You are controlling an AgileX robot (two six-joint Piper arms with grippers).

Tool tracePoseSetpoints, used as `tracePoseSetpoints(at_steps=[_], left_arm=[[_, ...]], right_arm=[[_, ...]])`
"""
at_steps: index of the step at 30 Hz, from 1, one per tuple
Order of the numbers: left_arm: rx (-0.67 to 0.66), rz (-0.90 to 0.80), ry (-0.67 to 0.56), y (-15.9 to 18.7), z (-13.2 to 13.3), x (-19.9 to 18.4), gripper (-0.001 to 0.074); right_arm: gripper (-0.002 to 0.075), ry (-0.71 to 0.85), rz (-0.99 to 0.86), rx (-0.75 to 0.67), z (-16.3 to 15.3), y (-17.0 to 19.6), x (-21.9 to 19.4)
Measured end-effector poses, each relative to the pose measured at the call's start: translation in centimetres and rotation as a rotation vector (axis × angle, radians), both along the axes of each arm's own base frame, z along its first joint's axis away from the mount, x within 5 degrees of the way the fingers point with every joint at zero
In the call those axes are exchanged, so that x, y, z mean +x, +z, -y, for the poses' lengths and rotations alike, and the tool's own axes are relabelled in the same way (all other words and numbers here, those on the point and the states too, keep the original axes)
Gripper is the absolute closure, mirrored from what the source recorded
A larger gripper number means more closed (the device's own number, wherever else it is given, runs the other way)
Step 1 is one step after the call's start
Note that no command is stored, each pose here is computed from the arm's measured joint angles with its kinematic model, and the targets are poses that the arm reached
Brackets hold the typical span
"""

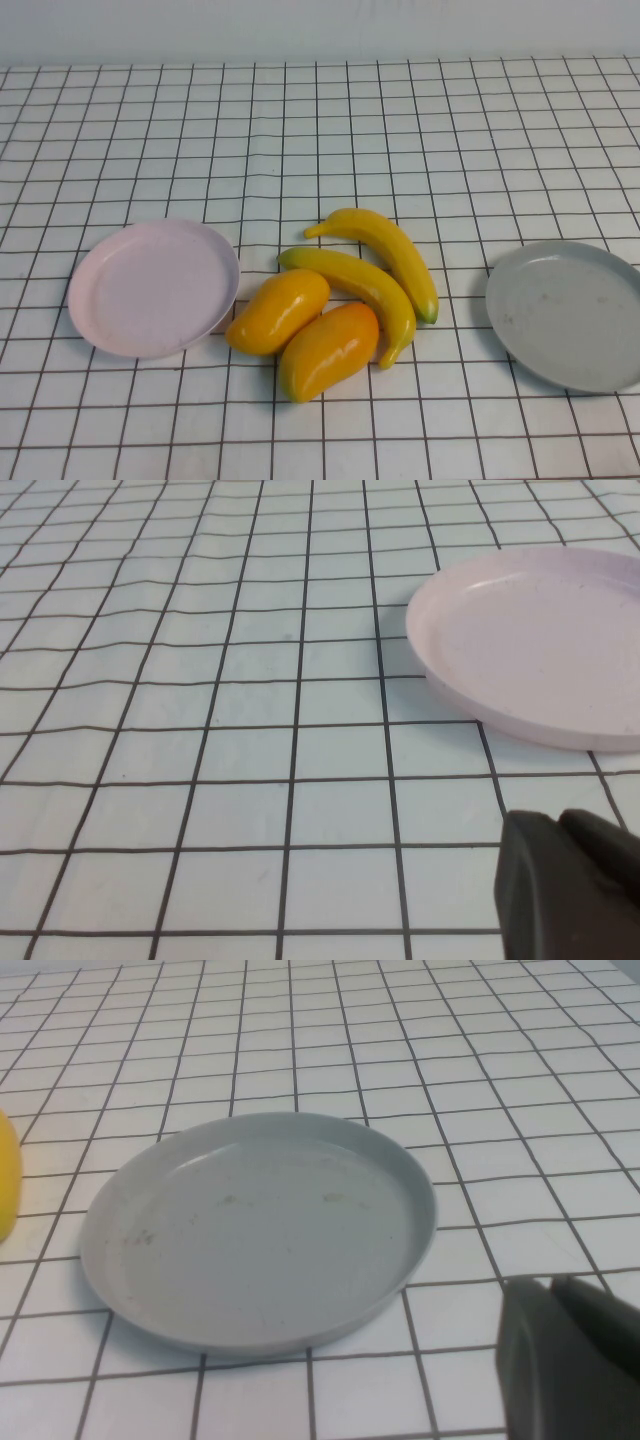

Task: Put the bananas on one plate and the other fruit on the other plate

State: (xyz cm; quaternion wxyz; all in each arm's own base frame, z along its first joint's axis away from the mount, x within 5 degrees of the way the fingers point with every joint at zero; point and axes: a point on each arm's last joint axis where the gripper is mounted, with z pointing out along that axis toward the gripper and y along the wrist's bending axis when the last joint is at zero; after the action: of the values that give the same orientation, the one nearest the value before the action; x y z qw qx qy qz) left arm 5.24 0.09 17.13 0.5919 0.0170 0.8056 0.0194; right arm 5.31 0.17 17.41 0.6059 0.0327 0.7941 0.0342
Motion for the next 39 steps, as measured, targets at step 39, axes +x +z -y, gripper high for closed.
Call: tracePoseSetpoints(at_steps=[39], left_arm=[[-0.344,0.132,0.027,1.2,0.5,0.3,0.0737]], right_arm=[[0.0742,0.0,0.0,0.0,0.0,0.0,0.0]])
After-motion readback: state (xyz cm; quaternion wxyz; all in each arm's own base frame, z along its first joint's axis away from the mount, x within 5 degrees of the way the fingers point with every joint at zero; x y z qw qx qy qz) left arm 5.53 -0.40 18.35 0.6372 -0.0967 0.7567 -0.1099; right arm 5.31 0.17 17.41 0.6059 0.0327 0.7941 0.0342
